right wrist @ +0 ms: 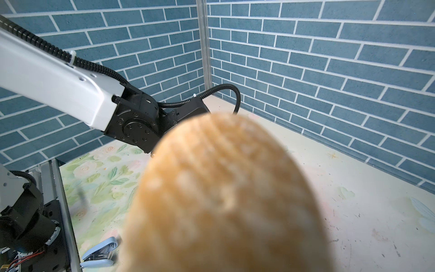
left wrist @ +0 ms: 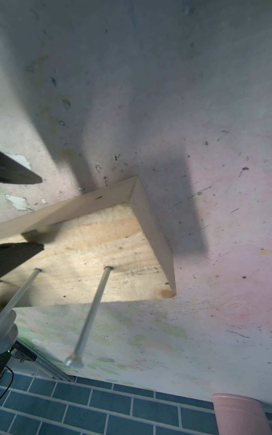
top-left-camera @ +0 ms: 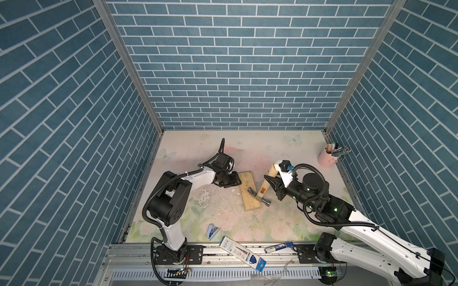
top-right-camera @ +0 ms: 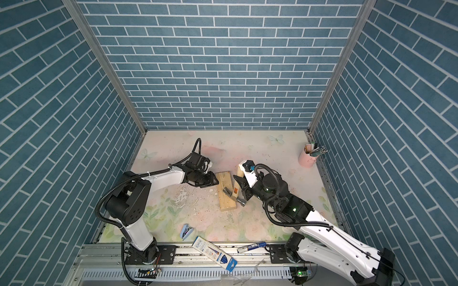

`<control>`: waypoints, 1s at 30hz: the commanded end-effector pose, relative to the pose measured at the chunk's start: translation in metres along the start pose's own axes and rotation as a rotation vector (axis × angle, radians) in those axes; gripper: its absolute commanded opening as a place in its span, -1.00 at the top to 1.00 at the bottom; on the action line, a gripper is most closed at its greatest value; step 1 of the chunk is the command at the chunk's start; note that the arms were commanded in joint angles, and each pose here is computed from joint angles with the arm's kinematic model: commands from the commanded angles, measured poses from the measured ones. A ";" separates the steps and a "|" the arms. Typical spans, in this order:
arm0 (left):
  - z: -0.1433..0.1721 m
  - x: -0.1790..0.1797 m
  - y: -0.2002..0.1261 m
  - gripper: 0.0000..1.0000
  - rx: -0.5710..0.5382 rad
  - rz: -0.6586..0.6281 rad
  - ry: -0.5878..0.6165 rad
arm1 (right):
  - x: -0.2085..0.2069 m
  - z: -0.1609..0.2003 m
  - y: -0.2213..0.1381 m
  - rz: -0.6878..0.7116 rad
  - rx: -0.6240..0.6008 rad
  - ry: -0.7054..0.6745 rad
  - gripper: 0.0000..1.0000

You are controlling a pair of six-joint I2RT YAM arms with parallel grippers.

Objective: Use a claw hammer to pull out a nail
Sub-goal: Remove the nail from the mounting plate.

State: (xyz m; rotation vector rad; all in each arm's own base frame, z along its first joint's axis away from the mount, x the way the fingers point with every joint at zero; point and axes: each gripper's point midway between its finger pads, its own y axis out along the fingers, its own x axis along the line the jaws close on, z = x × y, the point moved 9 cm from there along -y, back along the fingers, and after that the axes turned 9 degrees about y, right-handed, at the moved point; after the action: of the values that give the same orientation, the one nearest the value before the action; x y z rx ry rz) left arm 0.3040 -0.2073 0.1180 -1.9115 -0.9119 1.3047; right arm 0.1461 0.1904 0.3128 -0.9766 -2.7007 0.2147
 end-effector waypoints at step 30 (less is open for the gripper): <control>0.039 0.020 0.013 0.18 0.141 -0.131 -0.078 | -0.009 0.040 -0.007 0.037 0.013 0.020 1.00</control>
State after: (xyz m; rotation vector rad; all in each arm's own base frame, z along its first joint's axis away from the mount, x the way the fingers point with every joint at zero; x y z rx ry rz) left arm 0.3010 -0.2078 0.1174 -1.9044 -0.9396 1.3153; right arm 0.1370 0.1790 0.3010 -0.9960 -2.7288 0.0926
